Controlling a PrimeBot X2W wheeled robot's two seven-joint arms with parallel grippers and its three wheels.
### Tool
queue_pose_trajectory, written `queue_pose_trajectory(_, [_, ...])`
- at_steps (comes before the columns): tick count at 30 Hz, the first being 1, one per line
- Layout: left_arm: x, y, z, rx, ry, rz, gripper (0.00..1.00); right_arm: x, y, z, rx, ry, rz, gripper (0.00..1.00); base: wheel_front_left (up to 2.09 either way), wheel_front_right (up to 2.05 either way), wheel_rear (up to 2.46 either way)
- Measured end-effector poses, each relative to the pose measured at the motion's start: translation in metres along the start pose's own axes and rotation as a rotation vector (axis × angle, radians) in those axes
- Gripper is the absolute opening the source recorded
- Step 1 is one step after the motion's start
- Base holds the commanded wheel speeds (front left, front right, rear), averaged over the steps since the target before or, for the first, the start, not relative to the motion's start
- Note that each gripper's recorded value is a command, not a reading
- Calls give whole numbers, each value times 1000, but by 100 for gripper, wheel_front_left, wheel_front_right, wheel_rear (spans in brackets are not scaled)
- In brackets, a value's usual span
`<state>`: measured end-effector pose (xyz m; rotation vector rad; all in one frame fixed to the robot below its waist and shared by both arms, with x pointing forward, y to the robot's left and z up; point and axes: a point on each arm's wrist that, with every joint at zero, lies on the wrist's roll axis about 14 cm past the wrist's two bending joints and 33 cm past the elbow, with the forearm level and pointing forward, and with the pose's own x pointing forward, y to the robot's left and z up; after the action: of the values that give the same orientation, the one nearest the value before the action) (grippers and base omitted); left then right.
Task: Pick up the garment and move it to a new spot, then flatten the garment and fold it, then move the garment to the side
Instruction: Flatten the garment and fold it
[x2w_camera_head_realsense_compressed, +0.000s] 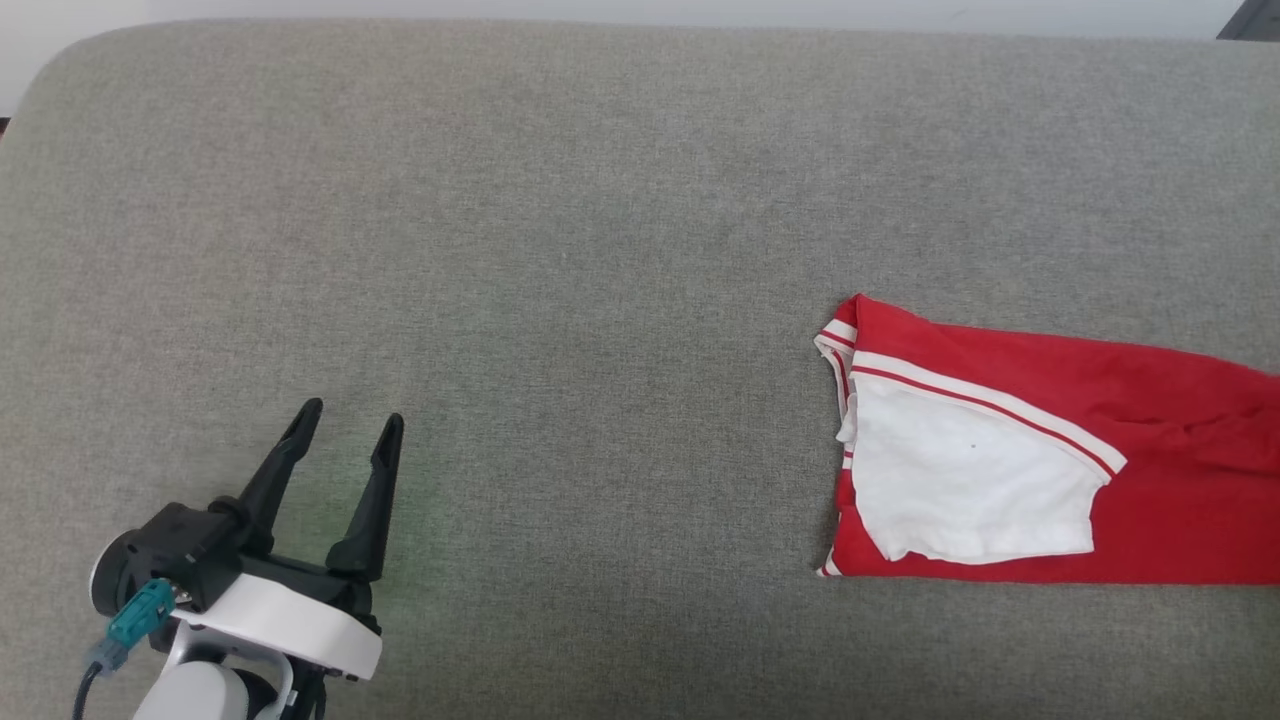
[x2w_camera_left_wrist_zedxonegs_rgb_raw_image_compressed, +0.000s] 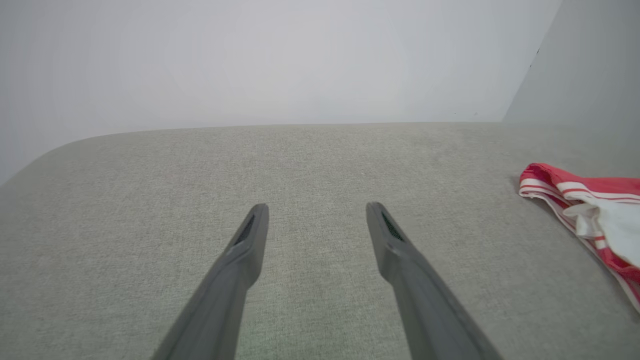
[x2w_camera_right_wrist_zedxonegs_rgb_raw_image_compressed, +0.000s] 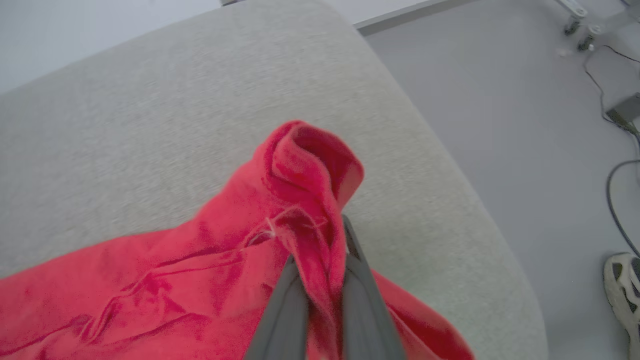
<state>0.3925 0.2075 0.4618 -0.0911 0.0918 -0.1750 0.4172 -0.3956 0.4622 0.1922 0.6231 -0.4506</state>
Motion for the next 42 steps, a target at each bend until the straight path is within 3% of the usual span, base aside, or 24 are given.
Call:
queue_pose_trajectory(6, [0,-2,1,1,-2,-4,100,-14,73,-28,-155,74,209,0,0,0,0])
queue_pose_trajectory(13, [-1,-2,-2,-3,4,2,100,-57,183,-56,-334,98,533,0,0,0,0])
queue_pose_trajectory(20, [2,-3,-4,-5,11,-3,100,-95,284,-90,-433,131,819,0,0,0,0])
queue_pose_trajectory(24, [6,-1,-2,-4,8,-3,100,-92,309,-109,-467,172,869,0,0,0,0])
queue_pose_trajectory(30, [4,4,-2,-2,12,8,100,-77,310,-133,-478,232,856,0,0,0,0])
queue_pose_trajectory(32, [4,5,-1,-4,8,12,100,-73,306,-135,-462,230,848,41,0,0,0])
queue_pose_trajectory(33, [4,6,0,-4,4,14,100,-73,305,-133,-452,220,846,86,0,0,0])
queue_pose_trajectory(34, [4,6,1,-6,1,15,100,-74,305,-132,-440,216,847,100,0,0,0])
queue_pose_trajectory(42, [-3,-3,2,-25,-3,-8,100,-89,290,-95,-377,80,852,100,0,0,0])
